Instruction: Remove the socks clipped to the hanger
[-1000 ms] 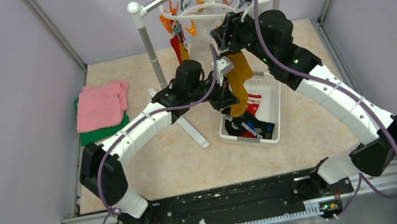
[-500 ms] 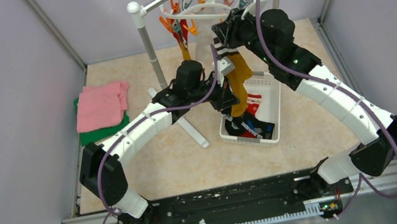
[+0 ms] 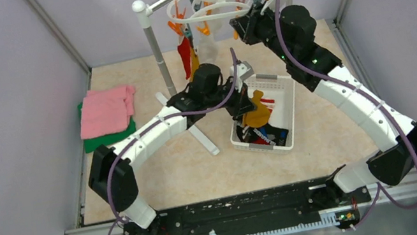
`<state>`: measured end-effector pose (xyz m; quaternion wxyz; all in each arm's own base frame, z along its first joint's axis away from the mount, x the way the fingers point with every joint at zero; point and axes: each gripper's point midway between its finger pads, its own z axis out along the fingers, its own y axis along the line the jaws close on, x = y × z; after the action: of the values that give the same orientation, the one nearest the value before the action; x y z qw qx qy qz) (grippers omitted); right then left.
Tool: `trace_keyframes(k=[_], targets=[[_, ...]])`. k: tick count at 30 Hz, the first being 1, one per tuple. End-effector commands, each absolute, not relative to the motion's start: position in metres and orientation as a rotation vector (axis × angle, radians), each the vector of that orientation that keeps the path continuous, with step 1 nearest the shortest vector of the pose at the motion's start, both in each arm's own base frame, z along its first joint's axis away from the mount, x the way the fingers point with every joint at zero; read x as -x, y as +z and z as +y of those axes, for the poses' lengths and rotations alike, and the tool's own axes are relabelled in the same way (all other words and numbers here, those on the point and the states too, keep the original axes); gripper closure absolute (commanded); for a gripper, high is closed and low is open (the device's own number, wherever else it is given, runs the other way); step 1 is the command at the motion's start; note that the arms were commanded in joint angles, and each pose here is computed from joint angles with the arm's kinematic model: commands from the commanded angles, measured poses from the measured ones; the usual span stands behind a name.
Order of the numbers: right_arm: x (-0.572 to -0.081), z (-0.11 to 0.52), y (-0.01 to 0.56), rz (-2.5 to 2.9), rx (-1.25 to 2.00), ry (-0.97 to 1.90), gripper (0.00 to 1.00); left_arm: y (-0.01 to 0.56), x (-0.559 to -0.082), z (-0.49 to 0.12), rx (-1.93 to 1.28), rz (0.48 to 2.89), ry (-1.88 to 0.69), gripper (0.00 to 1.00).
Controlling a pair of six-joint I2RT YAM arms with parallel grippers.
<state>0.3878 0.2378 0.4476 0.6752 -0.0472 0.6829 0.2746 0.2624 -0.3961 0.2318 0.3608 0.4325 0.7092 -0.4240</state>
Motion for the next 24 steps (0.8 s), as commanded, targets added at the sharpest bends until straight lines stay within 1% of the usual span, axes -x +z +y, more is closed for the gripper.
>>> trace_keyframes(k=[1,4,6,7,8,9,10,11,12,13,18,21,24], targets=[[-0.381,0.220,0.469,1.481,0.080,0.627,1.00,0.246,-0.264,-0.418,-1.163,1.742,-1.081,0.95],[-0.381,0.220,0.468,1.489,0.085,0.626,1.00,0.245,-0.265,-0.428,-1.203,1.715,-1.069,0.94],[-0.381,0.219,0.467,1.492,0.084,0.625,1.00,0.248,-0.268,-0.435,-1.220,1.694,-1.061,0.92],[-0.381,0.218,0.467,1.493,0.083,0.624,1.00,0.249,-0.269,-0.437,-1.225,1.685,-1.056,0.89],[-0.381,0.218,0.468,1.492,0.082,0.624,1.00,0.250,-0.270,-0.438,-1.230,1.680,-1.049,0.82],[-0.381,0.217,0.468,1.493,0.082,0.622,1.00,0.248,-0.273,-0.439,-1.231,1.681,-1.036,0.63],[-0.381,0.217,0.468,1.494,0.081,0.621,1.00,0.246,-0.274,-0.438,-1.234,1.688,-1.021,0.29],[-0.381,0.215,0.468,1.495,0.080,0.618,1.00,0.242,-0.274,-0.435,-1.246,1.693,-1.001,0.05],[-0.380,0.215,0.467,1.497,0.079,0.618,1.00,0.242,-0.274,-0.430,-1.263,1.683,-0.973,0.02],[-0.380,0.214,0.468,1.496,0.079,0.617,1.00,0.239,-0.273,-0.425,-1.276,1.684,-0.947,0.01],[-0.381,0.208,0.467,1.497,0.058,0.605,1.00,0.237,-0.258,-0.391,-1.368,1.720,-0.833,0.01],[-0.381,0.202,0.464,1.503,0.042,0.590,1.00,0.238,-0.254,-0.363,-1.351,1.756,-0.733,0.01],[-0.382,0.191,0.460,1.513,0.026,0.566,1.00,0.244,-0.249,-0.337,-1.330,1.743,-0.692,0.01]])
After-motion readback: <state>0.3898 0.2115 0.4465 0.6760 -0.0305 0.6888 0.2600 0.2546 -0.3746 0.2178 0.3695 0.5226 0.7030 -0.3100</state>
